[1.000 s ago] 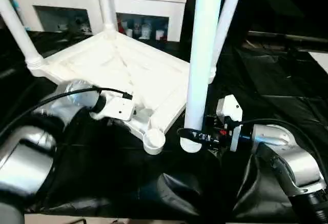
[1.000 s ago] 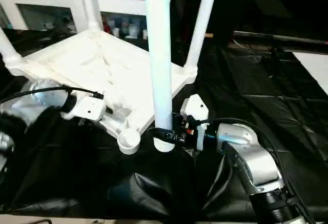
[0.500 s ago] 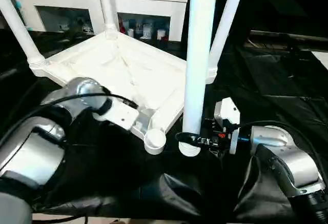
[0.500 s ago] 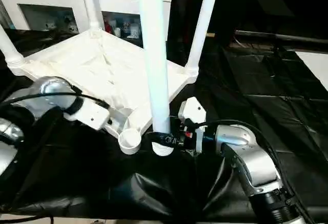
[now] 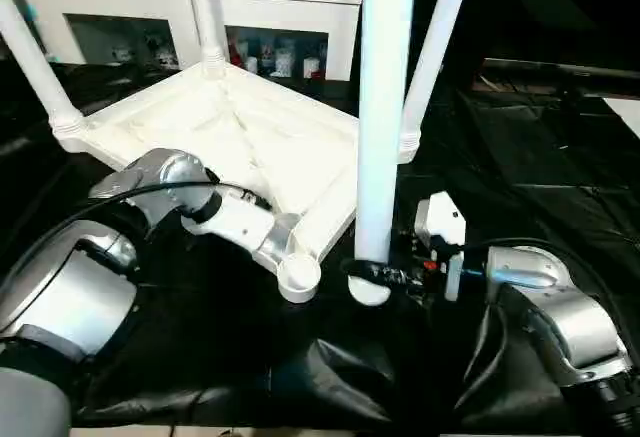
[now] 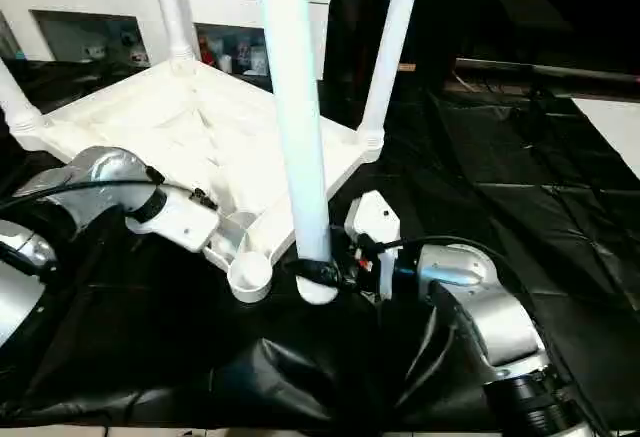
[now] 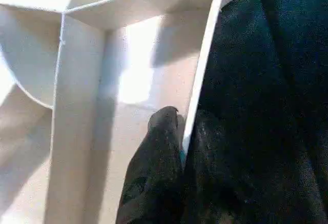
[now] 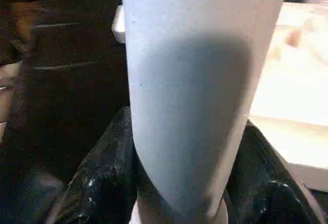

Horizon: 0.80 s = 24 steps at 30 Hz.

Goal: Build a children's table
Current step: Rotate table base

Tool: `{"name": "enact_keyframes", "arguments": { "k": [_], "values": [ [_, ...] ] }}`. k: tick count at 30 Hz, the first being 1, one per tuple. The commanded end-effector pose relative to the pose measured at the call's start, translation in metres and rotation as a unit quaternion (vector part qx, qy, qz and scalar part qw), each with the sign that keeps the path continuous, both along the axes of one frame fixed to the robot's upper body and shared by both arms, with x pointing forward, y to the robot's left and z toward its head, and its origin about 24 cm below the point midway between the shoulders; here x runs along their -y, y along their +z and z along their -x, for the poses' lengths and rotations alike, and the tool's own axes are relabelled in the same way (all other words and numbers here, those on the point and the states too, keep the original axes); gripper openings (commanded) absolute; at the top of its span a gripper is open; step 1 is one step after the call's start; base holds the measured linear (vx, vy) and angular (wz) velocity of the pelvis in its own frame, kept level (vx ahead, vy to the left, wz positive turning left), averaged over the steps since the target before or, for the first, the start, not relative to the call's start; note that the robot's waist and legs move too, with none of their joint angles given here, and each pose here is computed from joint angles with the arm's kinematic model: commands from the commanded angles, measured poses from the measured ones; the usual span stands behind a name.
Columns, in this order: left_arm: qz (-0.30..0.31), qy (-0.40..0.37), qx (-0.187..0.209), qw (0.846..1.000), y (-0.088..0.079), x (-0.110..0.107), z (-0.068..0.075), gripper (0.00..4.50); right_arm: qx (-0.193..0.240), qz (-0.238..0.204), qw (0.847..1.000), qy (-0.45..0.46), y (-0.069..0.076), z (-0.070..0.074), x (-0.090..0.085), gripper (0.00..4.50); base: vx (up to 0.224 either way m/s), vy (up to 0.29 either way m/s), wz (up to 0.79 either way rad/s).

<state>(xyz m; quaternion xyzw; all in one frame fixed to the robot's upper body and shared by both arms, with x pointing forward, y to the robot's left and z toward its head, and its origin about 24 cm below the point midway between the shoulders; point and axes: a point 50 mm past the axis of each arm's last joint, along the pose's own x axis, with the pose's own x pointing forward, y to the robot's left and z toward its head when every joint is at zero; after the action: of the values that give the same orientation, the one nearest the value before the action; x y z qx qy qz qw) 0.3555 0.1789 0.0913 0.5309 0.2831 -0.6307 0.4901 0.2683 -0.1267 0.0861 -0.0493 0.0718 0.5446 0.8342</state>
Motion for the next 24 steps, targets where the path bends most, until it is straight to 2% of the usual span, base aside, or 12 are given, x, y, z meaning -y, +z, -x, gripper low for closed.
{"name": "enact_keyframes", "arguments": {
  "k": [1, 5, 7, 11, 14, 16, 17, 18, 19, 24],
  "values": [
    [-0.025, 0.055, -0.066, 0.996, -0.026, -0.022, 0.014, 0.19, 0.022, 0.005, 0.999, -0.041, 0.006, -0.009, 0.01, 1.86, 0.0, 0.0, 0.0],
    [0.001, 0.125, -0.112, 0.986, -0.039, -0.029, 0.022, 0.07, 0.028, -0.009, 0.994, -0.102, 0.01, -0.021, 0.017, 1.86, 0.0, 0.0, 0.0],
    [0.032, 0.17, -0.114, 0.978, -0.045, -0.028, 0.022, 0.07, 0.027, -0.02, 0.991, -0.129, 0.013, -0.027, 0.021, 1.86, 0.0, 0.0, 0.0],
    [0.082, 0.228, -0.096, 0.966, -0.05, -0.023, 0.018, 0.06, 0.024, -0.03, 0.989, -0.141, 0.015, -0.03, 0.022, 1.86, 0.0, 0.0, 0.0],
    [0.089, 0.235, -0.093, 0.963, -0.05, -0.022, 0.018, 0.06, 0.024, -0.031, 0.989, -0.142, 0.015, -0.03, 0.022, 1.86, 0.0, 0.0, 0.0],
    [0.165, 0.271, -0.068, 0.946, -0.048, -0.008, 0.011, 0.06, 0.022, -0.033, 0.989, -0.142, 0.014, -0.03, 0.019, 1.86, 0.0, 0.0, 0.0],
    [0.184, 0.279, -0.062, 0.941, -0.047, -0.005, 0.009, 0.05, 0.02, -0.034, 0.989, -0.142, 0.014, -0.03, 0.018, 1.86, 0.0, 0.0, 0.0],
    [0.184, 0.279, -0.062, 0.941, -0.047, -0.005, 0.009, 0.04, 0.02, -0.034, 0.989, -0.142, 0.014, -0.03, 0.018, 1.86, 0.0, 0.0, 0.0],
    [0.217, 0.282, -0.049, 0.933, -0.045, 0.003, 0.008, 0.03, 0.017, -0.039, 0.988, -0.146, 0.013, -0.03, 0.017, 1.86, 0.0, 0.0, 0.0],
    [0.252, 0.283, -0.04, 0.925, -0.048, 0.015, 0.011, 0.01, 0.005, -0.05, 0.987, -0.155, 0.012, -0.031, 0.014, 1.86, 0.0, 0.0, 0.0]
  ]
}}
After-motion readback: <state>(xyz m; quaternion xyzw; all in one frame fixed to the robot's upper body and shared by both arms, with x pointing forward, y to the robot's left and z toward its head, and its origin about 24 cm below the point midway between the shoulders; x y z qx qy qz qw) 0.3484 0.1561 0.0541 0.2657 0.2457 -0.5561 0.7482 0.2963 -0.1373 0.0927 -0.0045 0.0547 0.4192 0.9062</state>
